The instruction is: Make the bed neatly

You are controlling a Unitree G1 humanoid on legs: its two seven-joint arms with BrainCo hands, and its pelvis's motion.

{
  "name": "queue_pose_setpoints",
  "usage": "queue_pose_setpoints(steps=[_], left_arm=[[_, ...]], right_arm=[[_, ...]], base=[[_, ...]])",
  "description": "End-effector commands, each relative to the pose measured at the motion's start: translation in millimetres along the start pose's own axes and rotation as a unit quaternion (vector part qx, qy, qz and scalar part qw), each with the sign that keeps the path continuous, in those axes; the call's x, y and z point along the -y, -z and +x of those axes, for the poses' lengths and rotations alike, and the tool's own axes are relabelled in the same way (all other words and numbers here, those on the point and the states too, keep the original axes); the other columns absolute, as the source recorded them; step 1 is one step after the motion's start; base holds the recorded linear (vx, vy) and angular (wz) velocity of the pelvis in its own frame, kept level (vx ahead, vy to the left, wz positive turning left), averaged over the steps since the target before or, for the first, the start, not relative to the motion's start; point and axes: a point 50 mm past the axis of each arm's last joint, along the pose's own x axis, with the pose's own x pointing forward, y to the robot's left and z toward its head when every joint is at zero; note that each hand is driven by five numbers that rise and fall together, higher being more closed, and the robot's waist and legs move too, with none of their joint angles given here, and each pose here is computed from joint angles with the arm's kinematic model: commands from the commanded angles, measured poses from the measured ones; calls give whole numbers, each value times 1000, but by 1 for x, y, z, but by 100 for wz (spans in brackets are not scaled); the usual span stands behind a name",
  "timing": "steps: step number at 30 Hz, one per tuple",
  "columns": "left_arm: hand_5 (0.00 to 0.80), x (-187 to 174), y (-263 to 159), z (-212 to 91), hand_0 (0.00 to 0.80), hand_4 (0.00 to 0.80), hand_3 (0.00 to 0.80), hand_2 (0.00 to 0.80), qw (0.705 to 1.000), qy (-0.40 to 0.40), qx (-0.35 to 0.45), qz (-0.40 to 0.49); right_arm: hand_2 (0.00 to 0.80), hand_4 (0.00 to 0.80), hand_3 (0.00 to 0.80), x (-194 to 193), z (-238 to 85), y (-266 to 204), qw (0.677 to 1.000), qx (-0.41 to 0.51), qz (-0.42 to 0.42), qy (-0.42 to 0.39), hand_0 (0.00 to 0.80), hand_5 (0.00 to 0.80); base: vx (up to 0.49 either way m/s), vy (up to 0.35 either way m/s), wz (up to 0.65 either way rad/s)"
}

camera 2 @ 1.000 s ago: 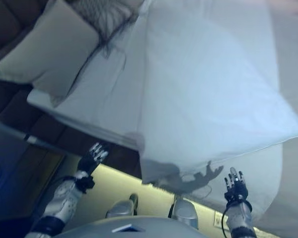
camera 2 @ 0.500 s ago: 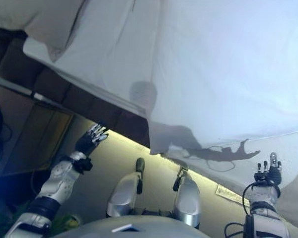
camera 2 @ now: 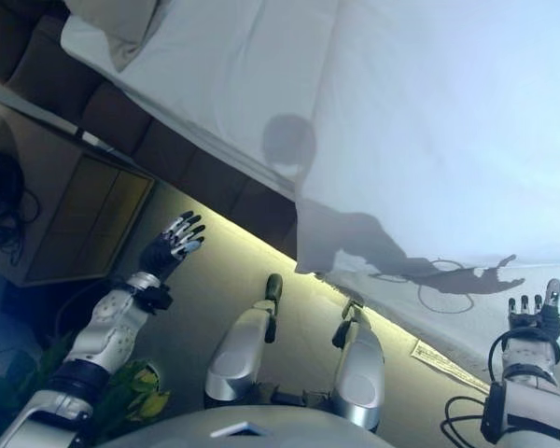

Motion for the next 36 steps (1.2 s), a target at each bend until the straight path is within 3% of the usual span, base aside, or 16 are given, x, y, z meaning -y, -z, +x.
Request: queue_pose_setpoints(steps=[1, 5, 15, 22, 31, 32, 33, 34, 36], left_arm=[[0, 12, -26, 6, 0, 0, 0, 0, 997, 31, 72, -2], [0, 14, -33, 11, 0, 0, 0, 0, 996, 37, 84, 5], [0, 29, -49, 18, 0, 0, 0, 0, 990, 59, 128, -22], [0, 35, -57, 16, 0, 0, 0, 0, 986, 68, 149, -24], [0, 27, -57, 8, 0, 0, 0, 0, 988, 53, 145, -21], [0, 27, -56, 8, 0, 0, 0, 0, 988, 51, 143, -22], [0, 26, -54, 8, 0, 0, 0, 0, 989, 50, 139, -22], [0, 26, -53, 8, 0, 0, 0, 0, 989, 49, 137, -22], [0, 27, -51, 9, 0, 0, 0, 0, 990, 47, 134, -25]], right_arm=[[0, 0, 0, -1, 1, -31, 999, 31, 23, 7, 0, 0], [0, 0, 0, -9, 3, -41, 999, 39, 19, 14, 0, 0], [0, 0, 0, -80, 11, -61, 992, 61, 16, -105, 0, 0], [0, 0, 0, -90, 11, -55, 988, 46, 44, -138, 0, 0], [0, 0, 0, -92, 10, -46, 985, 27, 2, -172, 0, 0], [122, 122, 122, -96, 10, -46, 984, 27, -1, -176, 122, 122], [480, 480, 480, -102, 10, -48, 982, 25, -10, -185, 480, 480], [753, 753, 753, -107, 10, -49, 981, 24, -17, -191, 753, 753], [800, 800, 800, -118, 10, -53, 980, 26, -28, -197, 800, 800]], base=[[-38, -35, 4], [-46, -45, 4], [-30, 64, 4], [11, 44, 4], [13, 54, -3], [20, 92, -11], [20, 89, -15], [25, 101, -17], [18, 85, -11]])
